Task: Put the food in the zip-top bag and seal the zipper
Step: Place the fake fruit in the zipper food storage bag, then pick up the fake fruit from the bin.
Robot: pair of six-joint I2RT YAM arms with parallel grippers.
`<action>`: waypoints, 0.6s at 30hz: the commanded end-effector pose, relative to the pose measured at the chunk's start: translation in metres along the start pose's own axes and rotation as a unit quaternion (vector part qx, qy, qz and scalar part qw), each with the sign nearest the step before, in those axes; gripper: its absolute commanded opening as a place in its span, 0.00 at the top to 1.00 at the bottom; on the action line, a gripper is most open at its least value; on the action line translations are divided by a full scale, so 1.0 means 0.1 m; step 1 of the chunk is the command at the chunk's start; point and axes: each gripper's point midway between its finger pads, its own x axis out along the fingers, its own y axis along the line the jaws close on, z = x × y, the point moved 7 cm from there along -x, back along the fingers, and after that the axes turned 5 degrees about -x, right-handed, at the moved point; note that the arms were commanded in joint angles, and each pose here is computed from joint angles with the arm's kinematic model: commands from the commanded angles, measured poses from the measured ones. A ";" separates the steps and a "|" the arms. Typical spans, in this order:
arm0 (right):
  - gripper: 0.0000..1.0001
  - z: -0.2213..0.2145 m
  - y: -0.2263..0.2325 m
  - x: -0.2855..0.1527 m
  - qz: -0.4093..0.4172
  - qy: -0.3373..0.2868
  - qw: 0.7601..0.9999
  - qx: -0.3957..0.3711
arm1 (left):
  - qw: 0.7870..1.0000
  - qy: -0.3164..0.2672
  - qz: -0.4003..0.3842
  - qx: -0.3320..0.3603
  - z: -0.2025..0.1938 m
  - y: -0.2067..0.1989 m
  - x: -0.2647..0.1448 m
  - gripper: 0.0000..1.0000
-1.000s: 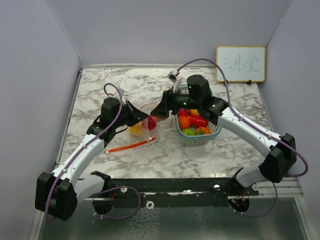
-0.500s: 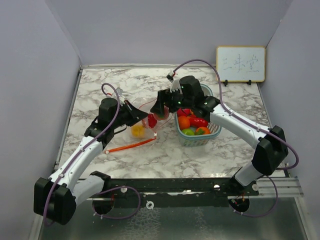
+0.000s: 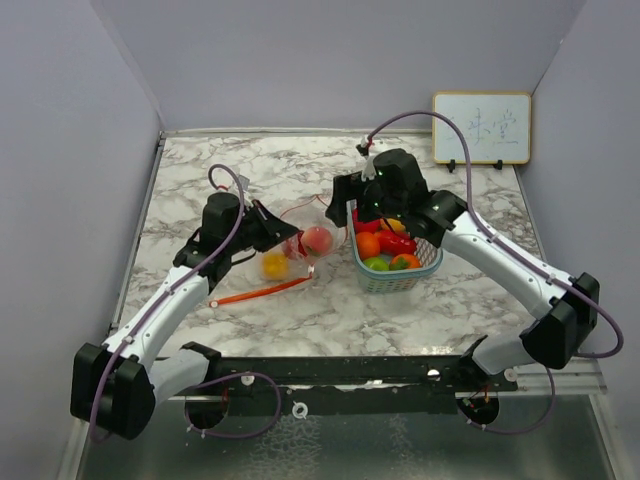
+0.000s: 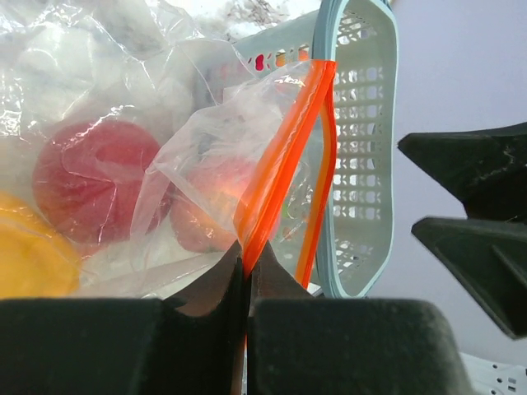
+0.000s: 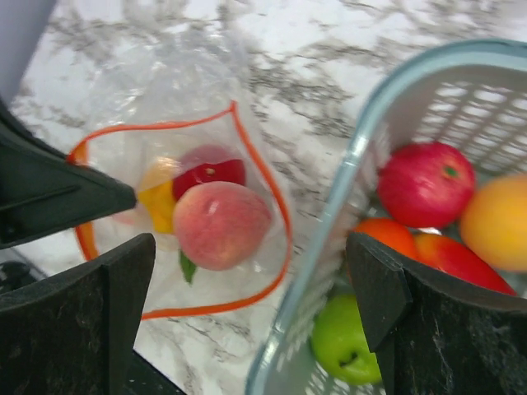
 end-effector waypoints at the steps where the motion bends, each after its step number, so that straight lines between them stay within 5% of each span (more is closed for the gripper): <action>1: 0.00 -0.14 -0.43 -0.24 -0.179 0.053 0.982 -0.005 | 0.998 0.005 -0.036 0.061 0.09 -0.24 -0.07 1.00; 10: 0.01 -0.46 -1.05 0.06 -0.319 0.100 0.942 0.033 | 0.990 0.024 -0.057 0.130 0.07 -0.23 -0.07 1.00; 18: 0.05 -0.48 -1.47 0.51 -0.371 0.071 0.924 0.063 | 0.987 0.050 -0.072 0.132 0.01 -0.17 0.00 1.00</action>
